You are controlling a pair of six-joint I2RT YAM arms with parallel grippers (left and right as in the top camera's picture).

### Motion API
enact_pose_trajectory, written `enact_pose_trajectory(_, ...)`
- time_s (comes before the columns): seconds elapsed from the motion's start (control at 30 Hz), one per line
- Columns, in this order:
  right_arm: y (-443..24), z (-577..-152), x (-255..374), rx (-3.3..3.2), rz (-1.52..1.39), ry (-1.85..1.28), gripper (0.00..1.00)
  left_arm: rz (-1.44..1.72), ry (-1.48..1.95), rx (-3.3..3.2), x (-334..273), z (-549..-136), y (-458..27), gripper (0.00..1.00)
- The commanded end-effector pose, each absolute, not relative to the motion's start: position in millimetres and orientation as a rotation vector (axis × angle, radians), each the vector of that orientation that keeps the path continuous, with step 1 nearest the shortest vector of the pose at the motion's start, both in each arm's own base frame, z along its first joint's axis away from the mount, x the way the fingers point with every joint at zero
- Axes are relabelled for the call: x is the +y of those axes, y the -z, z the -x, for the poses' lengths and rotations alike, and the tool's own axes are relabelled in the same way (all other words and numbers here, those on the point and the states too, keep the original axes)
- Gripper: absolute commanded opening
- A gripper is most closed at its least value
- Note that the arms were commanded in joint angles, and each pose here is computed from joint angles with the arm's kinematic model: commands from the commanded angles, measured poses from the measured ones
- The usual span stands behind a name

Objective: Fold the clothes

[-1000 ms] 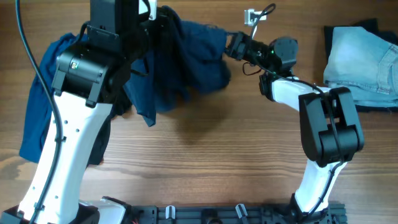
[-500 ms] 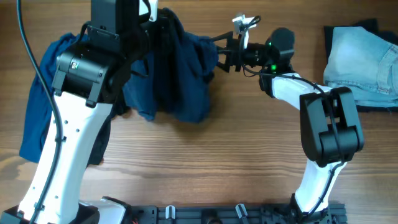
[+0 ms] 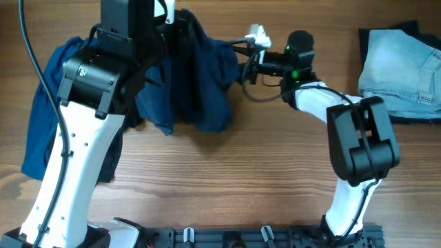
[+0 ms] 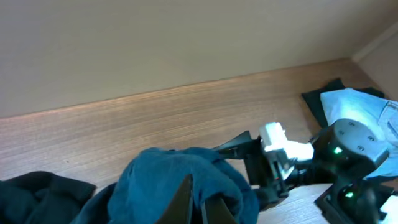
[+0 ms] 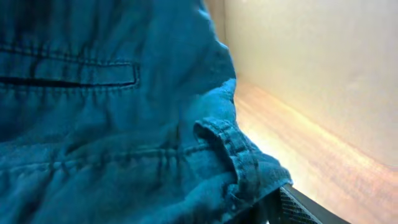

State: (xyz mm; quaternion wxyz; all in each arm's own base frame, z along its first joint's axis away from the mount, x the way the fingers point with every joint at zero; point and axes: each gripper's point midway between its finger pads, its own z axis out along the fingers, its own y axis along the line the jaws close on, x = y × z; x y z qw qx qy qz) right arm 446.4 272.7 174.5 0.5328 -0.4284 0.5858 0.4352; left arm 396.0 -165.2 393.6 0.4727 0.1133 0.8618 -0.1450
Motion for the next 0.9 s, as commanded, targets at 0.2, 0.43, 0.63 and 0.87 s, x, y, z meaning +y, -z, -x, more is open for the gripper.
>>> enact_pose_trajectory(0.2, -183, -475, 284, 1.312, 1.009, -0.716, 0.71, -0.293, 0.372, 2.077, -167, -393, -404, 0.04)
enact_pose_trajectory(0.43, -220, -455, 290, 1.199, 0.972, -0.901, 0.39, -0.293, 0.372, 2.077, -167, -393, -404, 0.05)
enact_pose_trajectory(0.63, -255, -457, 271, 1.188, 0.869, -0.975, 0.05, -0.293, 0.371, 2.079, -167, -393, -404, 0.61)
enact_pose_trajectory(0.87, -285, -450, 229, 1.187, 0.894, -1.012, 0.04, -0.294, 0.371, 2.080, -167, -393, -403, 0.97)
